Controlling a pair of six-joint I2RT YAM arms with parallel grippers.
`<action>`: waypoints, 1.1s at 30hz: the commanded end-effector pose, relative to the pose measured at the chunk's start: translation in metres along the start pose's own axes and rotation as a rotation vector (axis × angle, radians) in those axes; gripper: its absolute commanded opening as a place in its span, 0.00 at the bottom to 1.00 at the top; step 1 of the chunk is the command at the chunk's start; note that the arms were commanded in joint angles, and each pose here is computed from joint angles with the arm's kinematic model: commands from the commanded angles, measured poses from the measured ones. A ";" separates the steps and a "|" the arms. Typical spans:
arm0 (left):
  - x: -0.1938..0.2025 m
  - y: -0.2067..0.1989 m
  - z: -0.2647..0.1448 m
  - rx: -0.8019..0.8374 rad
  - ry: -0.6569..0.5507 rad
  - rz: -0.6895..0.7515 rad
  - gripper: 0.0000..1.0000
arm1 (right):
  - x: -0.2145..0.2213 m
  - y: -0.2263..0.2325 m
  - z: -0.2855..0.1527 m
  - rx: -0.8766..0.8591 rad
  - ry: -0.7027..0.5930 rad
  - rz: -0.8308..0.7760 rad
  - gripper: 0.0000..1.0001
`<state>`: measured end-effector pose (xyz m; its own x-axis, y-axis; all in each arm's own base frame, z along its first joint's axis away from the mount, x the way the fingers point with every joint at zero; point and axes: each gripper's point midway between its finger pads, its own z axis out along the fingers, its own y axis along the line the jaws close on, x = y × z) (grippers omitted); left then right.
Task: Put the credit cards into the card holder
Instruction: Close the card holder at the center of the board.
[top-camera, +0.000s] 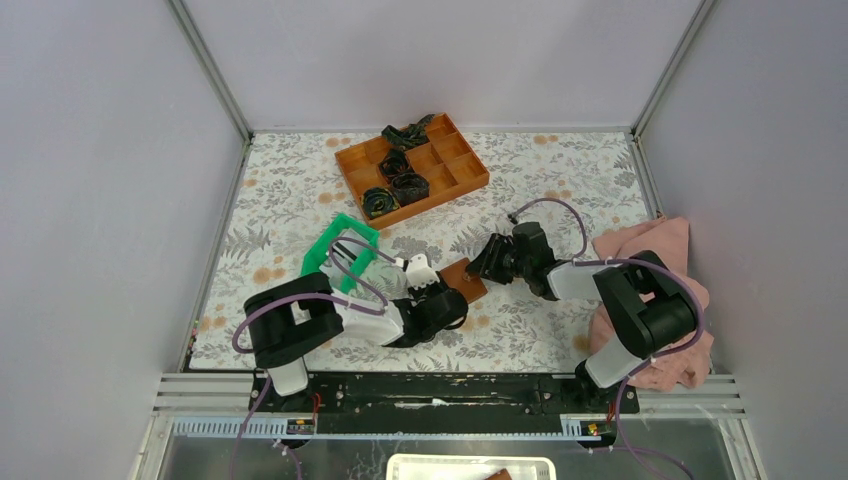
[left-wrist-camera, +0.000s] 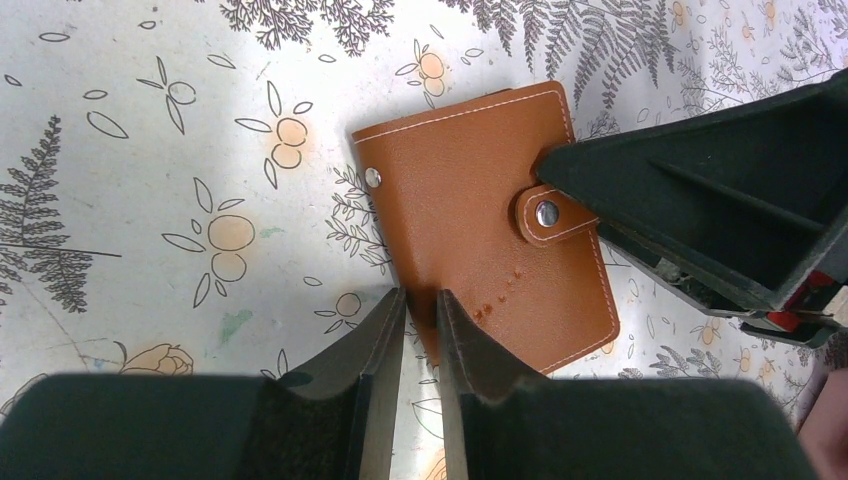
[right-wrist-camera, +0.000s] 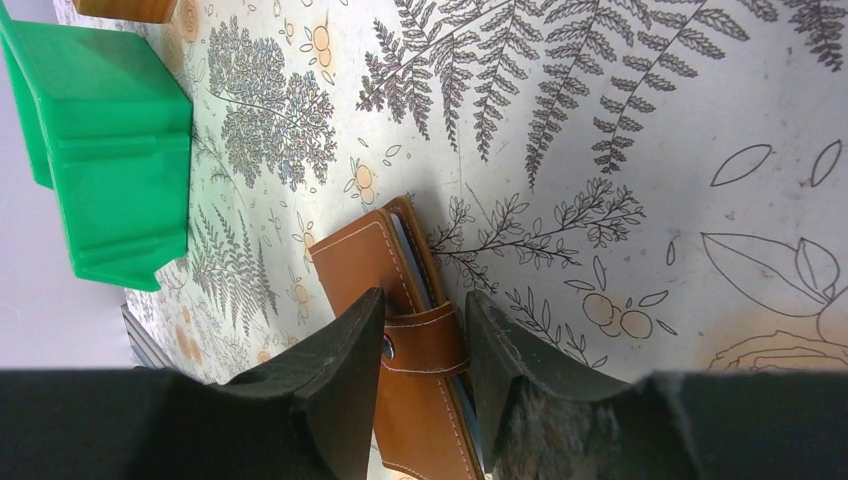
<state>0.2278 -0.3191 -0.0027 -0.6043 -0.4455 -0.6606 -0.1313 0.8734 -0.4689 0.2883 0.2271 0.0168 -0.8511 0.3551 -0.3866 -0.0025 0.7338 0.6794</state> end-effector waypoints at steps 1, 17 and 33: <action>0.072 0.152 -0.033 -0.384 0.347 0.381 0.25 | 0.044 -0.048 -0.011 0.163 0.134 0.016 0.44; 0.074 0.151 -0.032 -0.391 0.356 0.388 0.25 | 0.049 -0.038 -0.016 0.095 0.127 0.037 0.43; 0.077 0.153 -0.030 -0.400 0.360 0.393 0.25 | 0.063 -0.042 -0.019 0.078 0.158 0.071 0.42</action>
<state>0.2296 -0.3236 -0.0030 -0.6038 -0.4367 -0.6669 -0.1321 0.8798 -0.4566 0.2729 0.2236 0.0169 -0.8462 0.3731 -0.3804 -0.0152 0.6967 0.7172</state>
